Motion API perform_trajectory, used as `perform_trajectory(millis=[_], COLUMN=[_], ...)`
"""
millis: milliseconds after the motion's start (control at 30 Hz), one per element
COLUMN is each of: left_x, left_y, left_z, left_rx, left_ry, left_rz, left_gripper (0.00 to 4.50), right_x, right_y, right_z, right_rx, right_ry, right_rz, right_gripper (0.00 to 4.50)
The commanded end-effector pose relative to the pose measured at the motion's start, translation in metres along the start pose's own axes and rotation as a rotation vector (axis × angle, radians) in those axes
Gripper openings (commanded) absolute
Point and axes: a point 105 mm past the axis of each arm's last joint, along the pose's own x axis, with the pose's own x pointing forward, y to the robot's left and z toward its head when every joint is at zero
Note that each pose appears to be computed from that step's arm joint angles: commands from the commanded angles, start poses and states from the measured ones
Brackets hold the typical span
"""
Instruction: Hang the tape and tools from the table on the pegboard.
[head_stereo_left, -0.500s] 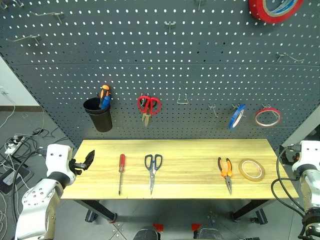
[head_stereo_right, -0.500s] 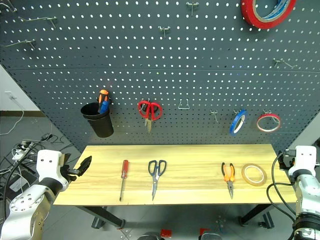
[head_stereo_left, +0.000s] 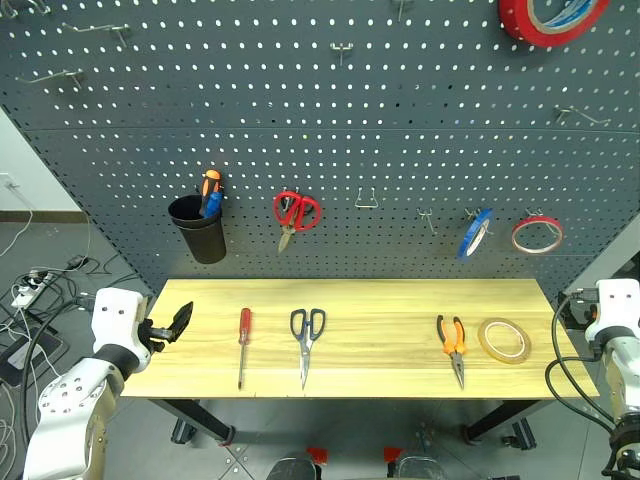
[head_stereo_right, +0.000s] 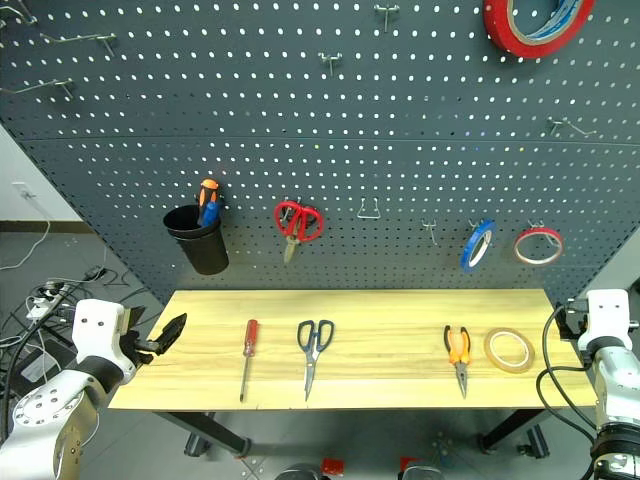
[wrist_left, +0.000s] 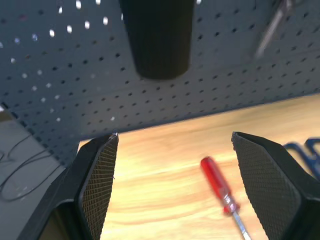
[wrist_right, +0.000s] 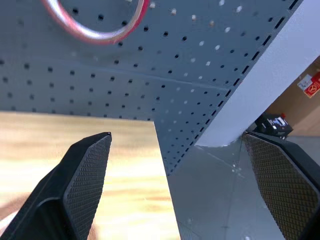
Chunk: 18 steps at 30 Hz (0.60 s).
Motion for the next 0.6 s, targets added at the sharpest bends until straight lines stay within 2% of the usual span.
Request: perform_trajectory(millis=[33, 233, 333, 467, 600], left_x=[0.006, 0.021, 0.03, 0.031, 0.026], left_y=[-0.01, -0.043, -0.054, -0.083, -0.106], left_z=[0.016, 0.019, 0.027, 0.034, 0.045], left_rx=[0.07, 0.08, 0.139, 0.157, 0.171], left_ry=[-0.024, -0.033, -0.055, -0.04, -0.044], left_rz=[-0.038, -0.211, -0.267, -0.501, -0.68], left_gripper=[3.83, 3.83, 3.83, 3.83, 3.83], right_x=[-0.005, -0.023, -0.034, -0.051, -0.061], right_y=[0.001, 0.024, 0.036, 0.056, 0.07], right_z=[0.013, 0.013, 0.014, 0.012, 0.025], right_rx=[-0.055, -0.094, -0.085, -0.134, -0.098], right_ry=[-0.047, -0.052, -0.022, 0.078, 0.105], right_rz=[0.025, 0.145, 0.192, 0.303, 0.373], right_gripper=[4.5, 4.5, 4.5, 4.5, 4.5])
